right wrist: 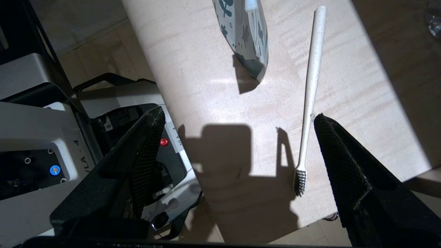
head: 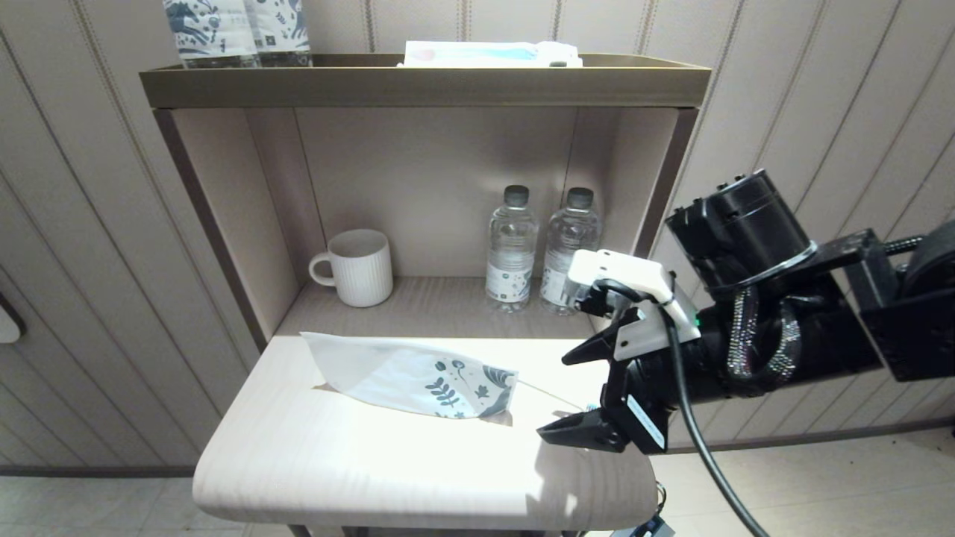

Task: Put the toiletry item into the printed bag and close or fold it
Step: Pick up the storage bag

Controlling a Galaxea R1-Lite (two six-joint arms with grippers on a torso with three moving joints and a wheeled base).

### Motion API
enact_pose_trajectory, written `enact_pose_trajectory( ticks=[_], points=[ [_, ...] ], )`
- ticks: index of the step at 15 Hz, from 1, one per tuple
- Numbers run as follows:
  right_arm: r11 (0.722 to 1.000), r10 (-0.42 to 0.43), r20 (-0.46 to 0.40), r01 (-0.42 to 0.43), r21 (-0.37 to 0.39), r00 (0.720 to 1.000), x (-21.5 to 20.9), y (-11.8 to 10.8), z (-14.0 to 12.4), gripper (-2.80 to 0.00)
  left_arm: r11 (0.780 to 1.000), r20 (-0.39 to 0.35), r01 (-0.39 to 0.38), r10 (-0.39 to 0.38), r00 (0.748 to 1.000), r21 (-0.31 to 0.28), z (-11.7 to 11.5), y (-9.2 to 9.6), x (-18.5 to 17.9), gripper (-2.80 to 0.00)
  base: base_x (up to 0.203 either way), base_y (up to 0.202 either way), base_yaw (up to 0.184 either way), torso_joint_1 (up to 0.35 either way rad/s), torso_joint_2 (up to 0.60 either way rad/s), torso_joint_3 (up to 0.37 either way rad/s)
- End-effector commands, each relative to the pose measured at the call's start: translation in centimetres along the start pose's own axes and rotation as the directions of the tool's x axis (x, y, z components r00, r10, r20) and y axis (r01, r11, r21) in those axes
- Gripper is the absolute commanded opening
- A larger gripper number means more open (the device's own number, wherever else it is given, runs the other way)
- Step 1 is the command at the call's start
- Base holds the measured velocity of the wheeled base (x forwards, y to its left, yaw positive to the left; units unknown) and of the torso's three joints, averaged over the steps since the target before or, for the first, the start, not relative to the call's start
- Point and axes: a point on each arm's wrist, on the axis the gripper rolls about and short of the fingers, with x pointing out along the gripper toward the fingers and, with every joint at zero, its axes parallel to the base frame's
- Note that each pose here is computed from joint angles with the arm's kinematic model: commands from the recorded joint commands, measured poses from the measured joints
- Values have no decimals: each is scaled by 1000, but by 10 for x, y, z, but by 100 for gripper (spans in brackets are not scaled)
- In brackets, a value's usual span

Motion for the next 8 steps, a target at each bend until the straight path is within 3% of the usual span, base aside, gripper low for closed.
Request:
enact_pose_trajectory(
  ticks=[1,8],
  points=[
    [1000,15,-23,-15,5,1000,22,-6,-2,0,1000,-2,1,-1,1000,1,0,0,0,-280,0,0,0,0,0,0],
    [1000,1,12,-1,-9,1000,64,-26,9,0,1000,-15,1,-1,1000,1,-2,0,0,-280,0,0,0,0,0,0]
  ],
)
